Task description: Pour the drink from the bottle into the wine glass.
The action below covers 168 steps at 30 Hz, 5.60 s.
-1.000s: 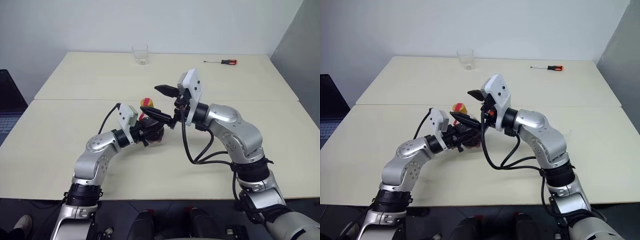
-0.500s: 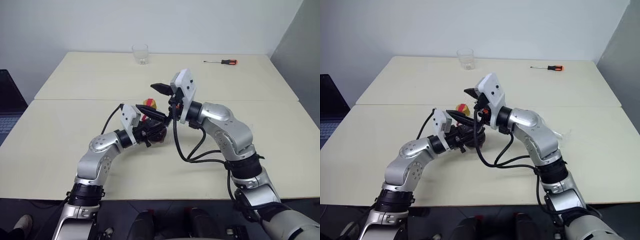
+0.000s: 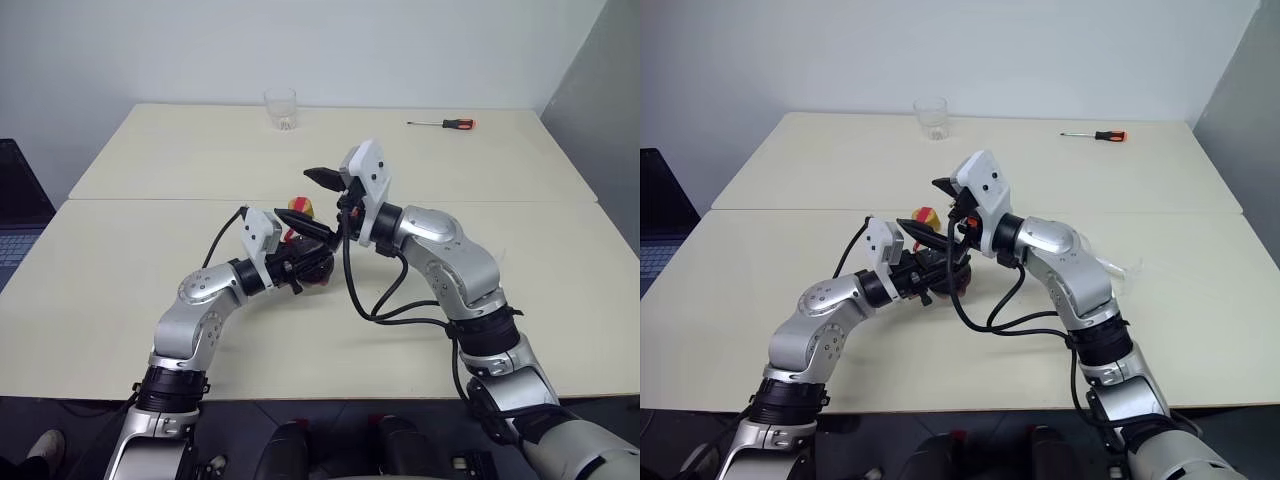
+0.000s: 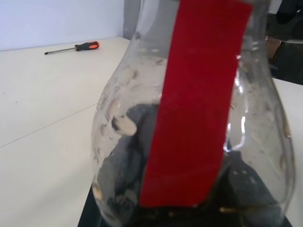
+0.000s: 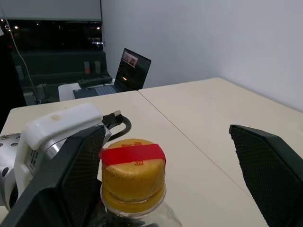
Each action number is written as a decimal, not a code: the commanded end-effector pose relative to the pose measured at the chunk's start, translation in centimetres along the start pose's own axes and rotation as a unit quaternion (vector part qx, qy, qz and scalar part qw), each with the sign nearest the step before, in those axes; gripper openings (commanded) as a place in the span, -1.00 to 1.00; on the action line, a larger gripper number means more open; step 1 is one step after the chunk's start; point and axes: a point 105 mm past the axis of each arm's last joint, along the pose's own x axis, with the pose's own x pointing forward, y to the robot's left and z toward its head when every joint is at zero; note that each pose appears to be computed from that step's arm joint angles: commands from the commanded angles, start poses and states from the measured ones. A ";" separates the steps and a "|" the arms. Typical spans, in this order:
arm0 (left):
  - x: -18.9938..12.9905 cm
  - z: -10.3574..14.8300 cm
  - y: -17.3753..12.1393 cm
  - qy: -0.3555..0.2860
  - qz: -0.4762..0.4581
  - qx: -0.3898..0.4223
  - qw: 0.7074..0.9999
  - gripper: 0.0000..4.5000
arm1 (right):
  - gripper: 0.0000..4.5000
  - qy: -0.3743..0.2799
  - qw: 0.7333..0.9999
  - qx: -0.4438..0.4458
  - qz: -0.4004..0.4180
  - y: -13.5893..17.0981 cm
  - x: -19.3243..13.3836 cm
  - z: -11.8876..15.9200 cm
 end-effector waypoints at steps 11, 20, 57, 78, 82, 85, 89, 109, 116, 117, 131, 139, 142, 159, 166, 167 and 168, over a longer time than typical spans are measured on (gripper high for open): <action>0.0 2.1 -0.3 -0.028 -0.009 0.027 0.999 -0.35 | 0.98 -0.014 0.999 -0.029 -0.012 -1.1 -1.3 1.3; -0.1 2.2 -0.1 -0.027 -0.007 0.028 0.999 -0.35 | 0.98 -0.005 0.999 -0.032 -0.020 -1.7 -2.3 1.1; -0.1 1.9 -0.4 -0.025 -0.013 0.032 0.999 -0.35 | 0.98 -0.036 0.998 0.031 0.047 1.5 -2.2 2.1; 0.0 2.1 -0.4 -0.028 -0.011 0.030 0.999 -0.35 | 0.98 -0.041 0.997 0.042 0.056 1.6 -0.2 1.8; 0.0 2.1 -0.4 -0.029 -0.012 0.030 0.999 -0.35 | 0.98 -0.041 0.997 0.044 0.052 1.4 -0.1 1.8; 0.0 2.1 -0.5 -0.028 -0.012 0.030 0.999 -0.35 | 0.91 -0.041 0.997 0.045 0.050 1.3 -0.1 1.8; 0.0 2.1 -0.5 -0.028 -0.012 0.029 0.999 -0.35 | 0.41 -0.042 0.997 0.045 0.049 1.3 -0.1 1.8; -0.1 2.3 -0.3 -0.028 -0.011 0.031 0.999 -0.35 | -0.02 -0.039 0.998 0.032 0.047 1.1 -0.2 1.7; -0.2 2.3 -0.2 -0.028 -0.008 0.032 0.999 -0.35 | -0.02 -0.031 0.999 0.021 0.035 0.4 -0.5 1.2; -0.2 2.3 -0.2 -0.028 -0.008 0.032 0.999 -0.35 | -0.02 -0.030 0.999 0.019 0.033 0.3 -0.6 1.1; -0.2 2.2 -0.2 -0.028 -0.008 0.032 0.999 -0.35 | -0.02 -0.019 0.999 0.015 0.027 -0.1 -1.6 0.7; -0.3 2.2 -0.1 -0.028 -0.006 0.032 0.999 -0.35 | -0.02 -0.017 0.999 0.016 0.025 -0.3 -2.2 0.8; -0.3 2.2 -0.1 -0.028 -0.005 0.032 0.999 -0.35 | -0.02 -0.014 0.999 0.017 0.024 -0.3 -2.5 0.8; -0.3 2.3 0.1 -0.028 -0.006 0.032 0.999 -0.35 | -0.02 0.002 1.000 0.012 0.009 -1.3 -4.0 0.5; -0.2 2.3 0.1 -0.029 -0.006 0.032 0.999 -0.35 | -0.02 0.003 1.000 0.013 0.007 -1.3 -4.3 0.5; -0.2 2.3 0.1 -0.028 -0.006 0.032 0.999 -0.35 | -0.02 0.004 1.000 0.013 0.006 -1.4 -4.3 0.4; -0.2 2.3 0.1 -0.028 -0.006 0.032 0.999 -0.35 | -0.02 0.005 1.000 0.013 0.006 -1.4 -4.4 0.4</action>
